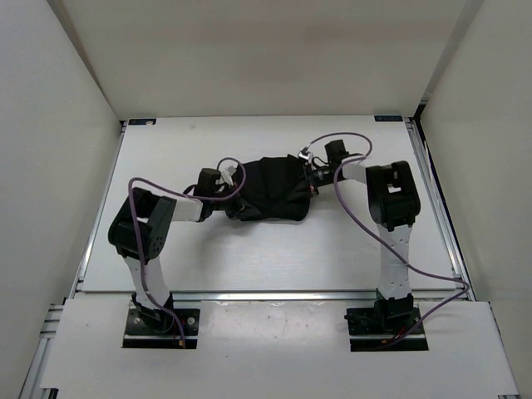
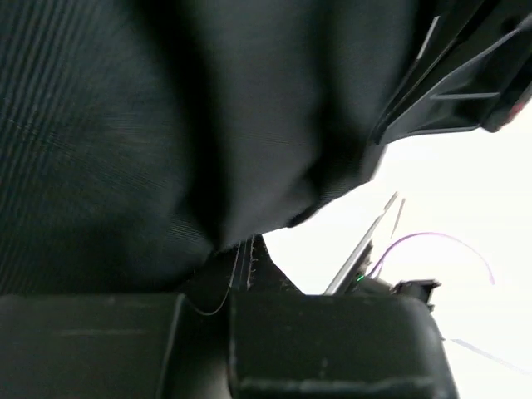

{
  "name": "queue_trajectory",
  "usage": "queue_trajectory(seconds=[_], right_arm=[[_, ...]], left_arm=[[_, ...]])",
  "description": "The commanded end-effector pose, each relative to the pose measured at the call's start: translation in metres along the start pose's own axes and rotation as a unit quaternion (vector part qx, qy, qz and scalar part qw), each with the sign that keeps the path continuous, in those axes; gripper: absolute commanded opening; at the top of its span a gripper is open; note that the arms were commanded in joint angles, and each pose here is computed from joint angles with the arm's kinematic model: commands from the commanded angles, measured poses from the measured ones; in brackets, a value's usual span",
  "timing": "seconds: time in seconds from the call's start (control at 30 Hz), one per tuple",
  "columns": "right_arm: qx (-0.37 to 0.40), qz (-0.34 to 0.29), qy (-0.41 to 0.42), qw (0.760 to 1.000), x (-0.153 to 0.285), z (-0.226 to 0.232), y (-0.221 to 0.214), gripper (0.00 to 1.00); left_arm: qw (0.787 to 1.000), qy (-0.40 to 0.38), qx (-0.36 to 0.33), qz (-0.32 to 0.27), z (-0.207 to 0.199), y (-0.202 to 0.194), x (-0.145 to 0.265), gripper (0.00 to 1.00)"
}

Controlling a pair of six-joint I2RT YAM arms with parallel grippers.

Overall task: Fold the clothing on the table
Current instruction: Fold the skirt

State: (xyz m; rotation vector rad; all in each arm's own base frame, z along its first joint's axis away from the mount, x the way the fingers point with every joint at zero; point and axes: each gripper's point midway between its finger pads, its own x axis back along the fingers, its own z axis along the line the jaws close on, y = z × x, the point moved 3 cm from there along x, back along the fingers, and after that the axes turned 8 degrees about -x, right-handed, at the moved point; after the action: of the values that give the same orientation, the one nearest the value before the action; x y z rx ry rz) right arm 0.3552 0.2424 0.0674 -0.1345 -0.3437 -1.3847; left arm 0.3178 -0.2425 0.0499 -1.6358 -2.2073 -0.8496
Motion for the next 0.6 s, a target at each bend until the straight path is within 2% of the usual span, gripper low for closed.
queue_trajectory(seconds=[0.0, 0.07, 0.1, 0.13, 0.2, 0.23, 0.33, 0.4, 0.5, 0.57], right_arm=[[0.067, -0.037, 0.087, 0.993, 0.039, 0.075, 0.022, 0.0], [0.069, -0.039, 0.121, 0.989, 0.051, 0.1, 0.025, 0.0], [0.116, -0.048, 0.132, 0.983, 0.056, 0.108, 0.032, 0.0], [0.067, -0.028, 0.146, 0.987, 0.056, 0.112, 0.024, 0.0], [0.066, -0.003, 0.16, 0.985, 0.051, 0.115, 0.02, 0.0], [0.065, 0.011, 0.164, 0.984, 0.047, 0.115, 0.019, 0.0], [0.055, -0.004, 0.155, 0.986, 0.038, 0.1, 0.034, 0.0], [0.035, -0.011, 0.148, 0.988, 0.033, 0.091, 0.043, 0.0], [0.017, -0.027, 0.136, 0.99, 0.024, 0.071, 0.057, 0.0], [-0.024, -0.024, 0.128, 0.991, 0.015, 0.044, 0.055, 0.0]], left_arm=[[0.992, -0.055, -0.057, -0.098, -0.063, 0.05, 0.039, 0.0], [0.986, -0.071, -0.081, -0.129, -0.092, 0.068, 0.054, 0.04], [0.98, -0.086, -0.099, -0.147, -0.111, 0.075, 0.06, 0.09], [0.976, -0.099, -0.106, -0.162, -0.125, 0.08, 0.064, 0.13], [0.972, -0.107, -0.108, -0.18, -0.134, 0.086, 0.065, 0.21], [0.972, -0.104, -0.105, -0.182, -0.131, 0.09, 0.064, 0.22], [0.979, -0.082, -0.085, -0.167, -0.105, 0.094, 0.052, 0.2], [0.986, -0.065, -0.069, -0.136, -0.08, 0.088, 0.035, 0.18], [0.992, -0.033, -0.055, -0.106, -0.05, 0.079, 0.017, 0.17], [0.993, -0.02, -0.054, -0.102, -0.036, 0.078, 0.011, 0.18]])
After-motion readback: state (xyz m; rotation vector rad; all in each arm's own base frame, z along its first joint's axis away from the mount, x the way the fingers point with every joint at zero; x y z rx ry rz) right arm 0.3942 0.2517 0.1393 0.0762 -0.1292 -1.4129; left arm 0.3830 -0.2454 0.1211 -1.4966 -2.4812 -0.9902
